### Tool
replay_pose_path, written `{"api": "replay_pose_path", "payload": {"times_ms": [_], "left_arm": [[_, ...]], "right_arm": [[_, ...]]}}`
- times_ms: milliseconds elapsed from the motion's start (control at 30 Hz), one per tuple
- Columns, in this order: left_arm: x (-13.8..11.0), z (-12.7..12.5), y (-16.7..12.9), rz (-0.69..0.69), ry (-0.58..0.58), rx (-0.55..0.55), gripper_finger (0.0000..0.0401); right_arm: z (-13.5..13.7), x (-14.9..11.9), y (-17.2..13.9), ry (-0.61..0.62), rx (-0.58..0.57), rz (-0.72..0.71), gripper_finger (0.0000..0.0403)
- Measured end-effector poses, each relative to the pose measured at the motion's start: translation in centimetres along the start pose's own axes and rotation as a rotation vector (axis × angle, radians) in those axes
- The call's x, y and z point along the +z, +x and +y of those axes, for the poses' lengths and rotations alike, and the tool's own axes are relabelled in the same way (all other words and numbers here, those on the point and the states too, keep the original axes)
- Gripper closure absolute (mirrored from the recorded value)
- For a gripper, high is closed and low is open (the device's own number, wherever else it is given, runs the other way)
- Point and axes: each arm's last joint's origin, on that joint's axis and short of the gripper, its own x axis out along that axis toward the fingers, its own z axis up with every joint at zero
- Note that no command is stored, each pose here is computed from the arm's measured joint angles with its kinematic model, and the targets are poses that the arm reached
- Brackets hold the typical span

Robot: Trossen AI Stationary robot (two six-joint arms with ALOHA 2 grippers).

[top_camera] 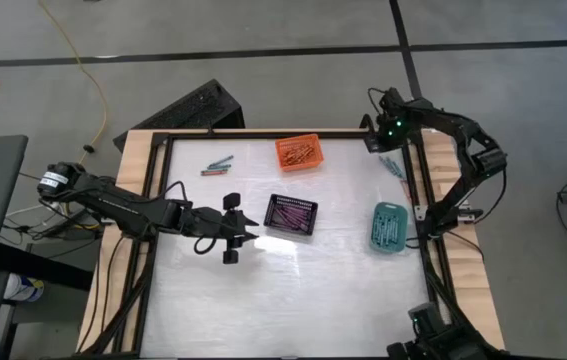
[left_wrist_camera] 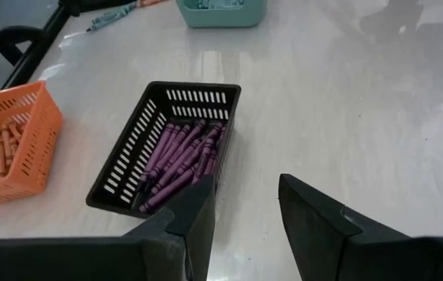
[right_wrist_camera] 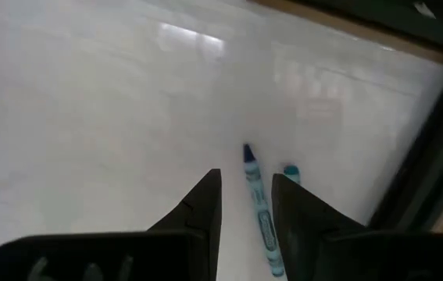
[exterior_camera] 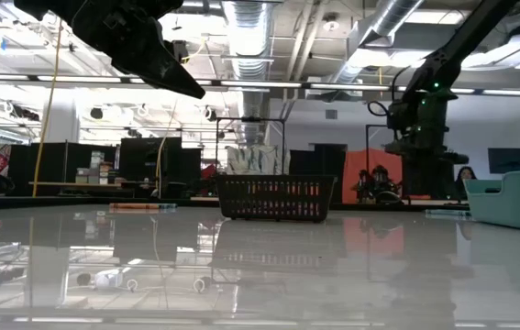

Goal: Sort crayons
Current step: Put the light blue green crayon into the green bin

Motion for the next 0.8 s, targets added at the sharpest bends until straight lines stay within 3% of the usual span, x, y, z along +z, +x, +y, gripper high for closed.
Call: {"api": "replay_pose_path", "payload": {"times_ms": [467, 633, 800], "left_arm": [[-0.1, -0.2, 0.0, 0.003, 0.095, -0.055, 0.0269], [-0.1, -0.2, 0.0, 0.005, 0.125, -0.055, 0.0269], [-0.1, -0.2, 0.0, 0.005, 0.128, -0.055, 0.0269]], "right_arm": [[1.1, -0.1, 0.1, 0.012, -0.061, -0.012, 0.0296], [1.7, 0.7, -0.9, 0.04, 0.036, -0.034, 0.0296], [2.6, -0.5, -1.2, -0.004, -0.019, 0.078, 0.0296]]}}
